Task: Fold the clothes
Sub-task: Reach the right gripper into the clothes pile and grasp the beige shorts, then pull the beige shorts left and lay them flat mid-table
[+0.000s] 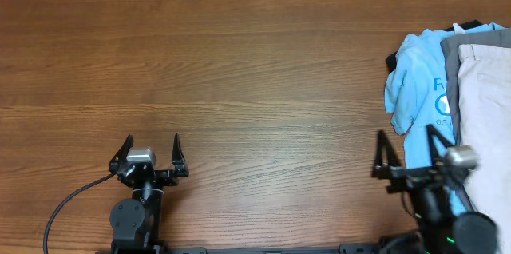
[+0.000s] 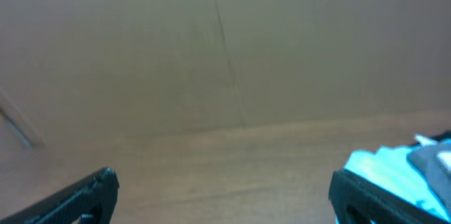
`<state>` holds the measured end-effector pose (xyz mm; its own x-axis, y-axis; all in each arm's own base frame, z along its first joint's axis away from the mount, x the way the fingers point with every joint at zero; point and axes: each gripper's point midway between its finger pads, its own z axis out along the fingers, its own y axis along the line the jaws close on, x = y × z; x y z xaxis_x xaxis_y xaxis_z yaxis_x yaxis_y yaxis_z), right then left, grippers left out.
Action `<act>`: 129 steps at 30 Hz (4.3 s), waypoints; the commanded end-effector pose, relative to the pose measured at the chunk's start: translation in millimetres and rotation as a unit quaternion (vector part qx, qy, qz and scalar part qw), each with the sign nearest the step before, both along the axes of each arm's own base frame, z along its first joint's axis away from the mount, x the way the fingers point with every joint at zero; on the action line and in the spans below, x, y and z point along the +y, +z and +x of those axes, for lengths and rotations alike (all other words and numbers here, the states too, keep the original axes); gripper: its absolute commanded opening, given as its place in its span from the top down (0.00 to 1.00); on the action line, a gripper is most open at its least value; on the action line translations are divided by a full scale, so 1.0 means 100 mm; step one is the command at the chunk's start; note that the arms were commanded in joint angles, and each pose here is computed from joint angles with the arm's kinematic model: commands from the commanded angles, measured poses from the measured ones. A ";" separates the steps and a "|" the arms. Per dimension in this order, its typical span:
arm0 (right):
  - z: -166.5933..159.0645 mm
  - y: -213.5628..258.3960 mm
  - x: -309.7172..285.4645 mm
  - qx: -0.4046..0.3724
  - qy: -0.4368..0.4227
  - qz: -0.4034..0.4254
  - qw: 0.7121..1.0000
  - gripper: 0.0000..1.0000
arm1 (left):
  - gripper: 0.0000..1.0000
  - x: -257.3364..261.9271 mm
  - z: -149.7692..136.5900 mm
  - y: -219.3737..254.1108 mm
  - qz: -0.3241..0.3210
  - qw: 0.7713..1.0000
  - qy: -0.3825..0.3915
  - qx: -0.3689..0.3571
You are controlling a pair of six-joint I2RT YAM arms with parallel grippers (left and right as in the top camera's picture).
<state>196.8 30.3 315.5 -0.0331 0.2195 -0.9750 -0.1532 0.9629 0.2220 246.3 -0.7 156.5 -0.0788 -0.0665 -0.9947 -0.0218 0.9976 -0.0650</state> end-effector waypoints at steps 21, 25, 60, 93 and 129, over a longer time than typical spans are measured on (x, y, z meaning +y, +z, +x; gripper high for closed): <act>1.34 0.99 -1.04 0.349 -0.253 -0.101 0.896 0.00 | 0.00 -0.03 0.00 0.01 0.009 1.000 -0.008 -0.005; 1.59 0.51 -1.46 0.425 -0.282 -0.080 0.856 0.00 | 0.00 -0.03 0.00 0.01 0.009 1.000 -0.008 -0.005; 2.52 -2.06 -2.86 0.552 -0.269 -0.124 0.780 0.21 | 0.00 -0.03 0.00 0.01 0.009 1.000 -0.008 -0.005; 2.78 -2.59 -3.04 0.551 -0.263 -0.082 0.788 0.96 | 0.00 -0.03 0.00 0.01 0.009 1.000 -0.008 -0.005; 2.64 -1.49 2.40 0.506 0.200 -0.013 0.839 0.96 | 0.00 -0.03 0.00 0.01 0.009 1.000 -0.008 -0.005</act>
